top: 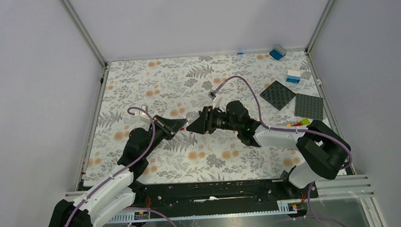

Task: Insert the pens into the pen caps

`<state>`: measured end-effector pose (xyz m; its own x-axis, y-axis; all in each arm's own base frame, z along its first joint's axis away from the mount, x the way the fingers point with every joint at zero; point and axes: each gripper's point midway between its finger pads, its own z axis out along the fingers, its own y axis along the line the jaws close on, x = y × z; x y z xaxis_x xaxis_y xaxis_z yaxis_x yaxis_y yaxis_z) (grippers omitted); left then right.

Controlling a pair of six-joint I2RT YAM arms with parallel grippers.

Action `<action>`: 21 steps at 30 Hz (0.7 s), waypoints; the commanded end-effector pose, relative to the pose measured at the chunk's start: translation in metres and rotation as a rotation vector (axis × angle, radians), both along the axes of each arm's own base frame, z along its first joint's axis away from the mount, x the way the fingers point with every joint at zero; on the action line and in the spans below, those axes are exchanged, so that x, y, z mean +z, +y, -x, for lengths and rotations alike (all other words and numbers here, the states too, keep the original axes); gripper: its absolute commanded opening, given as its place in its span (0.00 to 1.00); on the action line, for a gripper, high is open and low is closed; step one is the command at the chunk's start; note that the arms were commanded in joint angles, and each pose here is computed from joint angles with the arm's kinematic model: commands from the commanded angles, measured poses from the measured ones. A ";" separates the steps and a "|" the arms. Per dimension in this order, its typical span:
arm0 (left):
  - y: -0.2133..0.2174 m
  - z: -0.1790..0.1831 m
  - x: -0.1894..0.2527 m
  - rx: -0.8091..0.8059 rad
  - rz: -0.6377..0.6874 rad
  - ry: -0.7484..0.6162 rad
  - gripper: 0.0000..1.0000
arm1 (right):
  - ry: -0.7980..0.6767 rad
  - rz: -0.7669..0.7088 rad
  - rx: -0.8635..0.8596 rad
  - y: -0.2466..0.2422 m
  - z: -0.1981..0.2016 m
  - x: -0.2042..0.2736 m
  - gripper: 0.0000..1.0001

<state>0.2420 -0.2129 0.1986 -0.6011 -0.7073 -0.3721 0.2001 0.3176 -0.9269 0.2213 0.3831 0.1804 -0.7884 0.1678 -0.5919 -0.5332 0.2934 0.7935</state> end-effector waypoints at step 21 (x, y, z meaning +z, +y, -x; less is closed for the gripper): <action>0.000 0.003 0.011 -0.007 0.029 -0.056 0.00 | -0.034 -0.048 0.061 0.022 0.004 0.019 0.06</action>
